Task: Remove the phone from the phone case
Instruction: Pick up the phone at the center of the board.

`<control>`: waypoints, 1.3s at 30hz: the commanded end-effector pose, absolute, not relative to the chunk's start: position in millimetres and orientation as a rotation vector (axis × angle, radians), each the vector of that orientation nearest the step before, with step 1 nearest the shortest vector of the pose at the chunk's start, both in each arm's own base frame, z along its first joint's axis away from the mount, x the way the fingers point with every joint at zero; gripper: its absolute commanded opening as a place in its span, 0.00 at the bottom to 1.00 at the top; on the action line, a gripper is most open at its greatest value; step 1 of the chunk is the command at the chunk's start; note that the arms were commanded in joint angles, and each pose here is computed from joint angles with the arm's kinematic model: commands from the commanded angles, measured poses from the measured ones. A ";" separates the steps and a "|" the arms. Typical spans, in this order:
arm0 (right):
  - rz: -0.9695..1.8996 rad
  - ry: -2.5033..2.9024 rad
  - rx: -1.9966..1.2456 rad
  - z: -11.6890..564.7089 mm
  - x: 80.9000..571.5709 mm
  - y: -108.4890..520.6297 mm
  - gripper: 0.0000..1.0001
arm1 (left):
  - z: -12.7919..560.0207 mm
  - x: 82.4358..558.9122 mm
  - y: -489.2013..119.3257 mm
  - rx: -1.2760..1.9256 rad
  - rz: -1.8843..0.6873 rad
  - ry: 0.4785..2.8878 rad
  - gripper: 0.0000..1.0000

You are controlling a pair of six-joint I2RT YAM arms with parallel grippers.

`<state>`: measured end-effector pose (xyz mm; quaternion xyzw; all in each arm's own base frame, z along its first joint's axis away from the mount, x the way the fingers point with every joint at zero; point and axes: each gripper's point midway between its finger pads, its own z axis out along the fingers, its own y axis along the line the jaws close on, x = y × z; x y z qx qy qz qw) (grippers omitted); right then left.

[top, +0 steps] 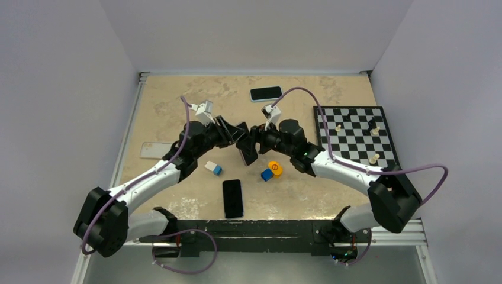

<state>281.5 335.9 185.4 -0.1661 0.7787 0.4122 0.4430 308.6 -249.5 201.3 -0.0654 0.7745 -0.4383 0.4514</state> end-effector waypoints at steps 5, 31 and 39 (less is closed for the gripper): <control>1.091 1.788 -0.415 245.1 266.3 364.6 0.00 | 234.2 306.2 -255.5 -0.095 -1.094 1.869 0.23; 1.656 1.663 -0.926 240.1 124.1 316.8 0.71 | 322.0 198.0 -275.7 0.557 -1.658 1.759 0.00; 1.813 1.496 -0.923 272.5 109.5 317.0 0.54 | 317.8 187.6 -272.8 0.514 -1.681 1.735 0.00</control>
